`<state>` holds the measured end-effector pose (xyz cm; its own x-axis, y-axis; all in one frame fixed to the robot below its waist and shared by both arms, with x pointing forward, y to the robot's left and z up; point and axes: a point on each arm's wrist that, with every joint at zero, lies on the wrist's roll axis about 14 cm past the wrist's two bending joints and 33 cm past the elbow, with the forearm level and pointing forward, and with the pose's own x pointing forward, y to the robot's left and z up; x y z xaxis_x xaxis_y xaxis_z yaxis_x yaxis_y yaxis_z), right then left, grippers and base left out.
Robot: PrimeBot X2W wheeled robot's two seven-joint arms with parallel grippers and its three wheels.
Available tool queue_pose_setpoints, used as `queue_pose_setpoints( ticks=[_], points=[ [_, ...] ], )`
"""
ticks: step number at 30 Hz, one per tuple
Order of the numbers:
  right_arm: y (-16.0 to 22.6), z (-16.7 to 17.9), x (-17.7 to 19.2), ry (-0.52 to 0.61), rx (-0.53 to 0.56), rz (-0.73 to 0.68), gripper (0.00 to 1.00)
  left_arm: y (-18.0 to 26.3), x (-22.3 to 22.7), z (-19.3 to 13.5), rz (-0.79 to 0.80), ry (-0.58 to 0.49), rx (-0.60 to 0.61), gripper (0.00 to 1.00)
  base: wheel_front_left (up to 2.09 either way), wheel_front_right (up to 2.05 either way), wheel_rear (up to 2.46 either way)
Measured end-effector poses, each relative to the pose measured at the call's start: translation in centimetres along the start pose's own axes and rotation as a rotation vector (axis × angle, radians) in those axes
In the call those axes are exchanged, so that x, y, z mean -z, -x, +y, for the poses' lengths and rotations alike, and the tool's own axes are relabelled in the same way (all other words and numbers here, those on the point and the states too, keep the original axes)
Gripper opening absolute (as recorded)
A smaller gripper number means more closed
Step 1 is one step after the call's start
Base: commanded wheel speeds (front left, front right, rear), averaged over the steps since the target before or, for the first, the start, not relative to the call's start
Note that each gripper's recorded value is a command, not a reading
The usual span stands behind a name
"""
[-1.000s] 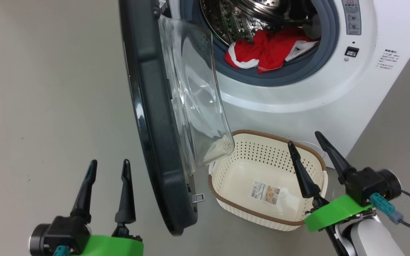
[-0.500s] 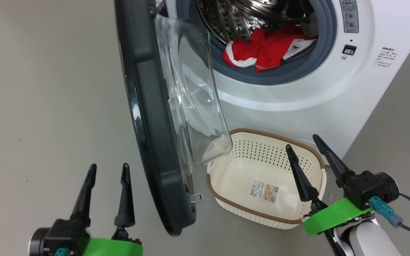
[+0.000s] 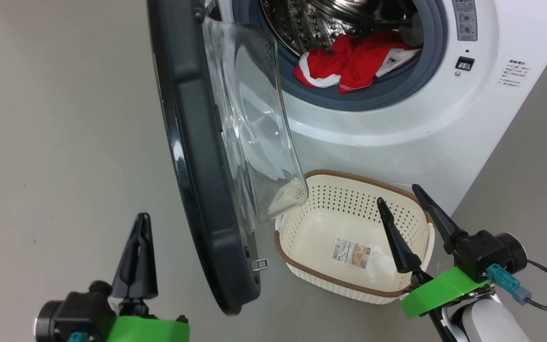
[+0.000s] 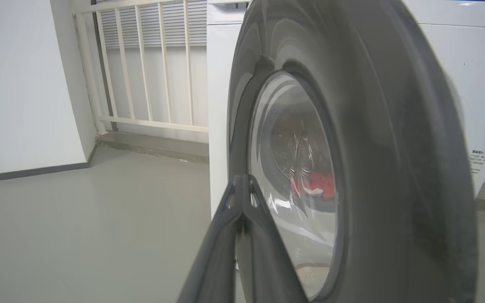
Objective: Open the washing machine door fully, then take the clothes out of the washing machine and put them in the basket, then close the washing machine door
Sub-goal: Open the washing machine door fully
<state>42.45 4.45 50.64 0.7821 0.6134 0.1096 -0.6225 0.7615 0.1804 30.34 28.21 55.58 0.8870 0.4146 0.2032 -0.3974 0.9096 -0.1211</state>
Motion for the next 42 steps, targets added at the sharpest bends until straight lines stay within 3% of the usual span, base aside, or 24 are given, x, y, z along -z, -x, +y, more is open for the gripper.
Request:
queue_pose_setpoints(
  ticks=[4,12,18,25,35,42],
  points=[
    [0.1,0.0,0.1,0.001,0.002,0.003,1.00,-0.5,-1.4,-0.2,-0.044,0.005,0.005,0.00,0.00,0.00,0.00],
    [0.2,-0.2,-0.1,0.002,0.006,0.000,1.00,-2.0,-8.7,-1.8,-0.278,0.013,0.055,0.00,0.00,0.00,0.00],
    [0.3,-0.2,-0.1,0.003,0.008,-0.001,1.00,-1.6,-12.1,-4.7,-0.388,0.047,0.137,0.00,0.00,0.00,0.00],
    [0.4,-0.5,-0.1,0.003,0.015,0.000,1.00,-0.6,-12.9,-8.6,-0.410,0.088,0.262,0.00,0.00,0.00,0.00],
    [0.5,-0.8,0.2,0.000,0.024,0.005,1.00,0.4,-10.0,-13.5,-0.238,0.112,0.418,0.00,0.00,0.00,0.00],
    [0.6,-0.9,0.2,0.000,0.027,0.005,1.00,1.3,-6.6,-15.1,-0.051,0.093,0.459,0.00,0.00,0.00,0.00]
  ],
)
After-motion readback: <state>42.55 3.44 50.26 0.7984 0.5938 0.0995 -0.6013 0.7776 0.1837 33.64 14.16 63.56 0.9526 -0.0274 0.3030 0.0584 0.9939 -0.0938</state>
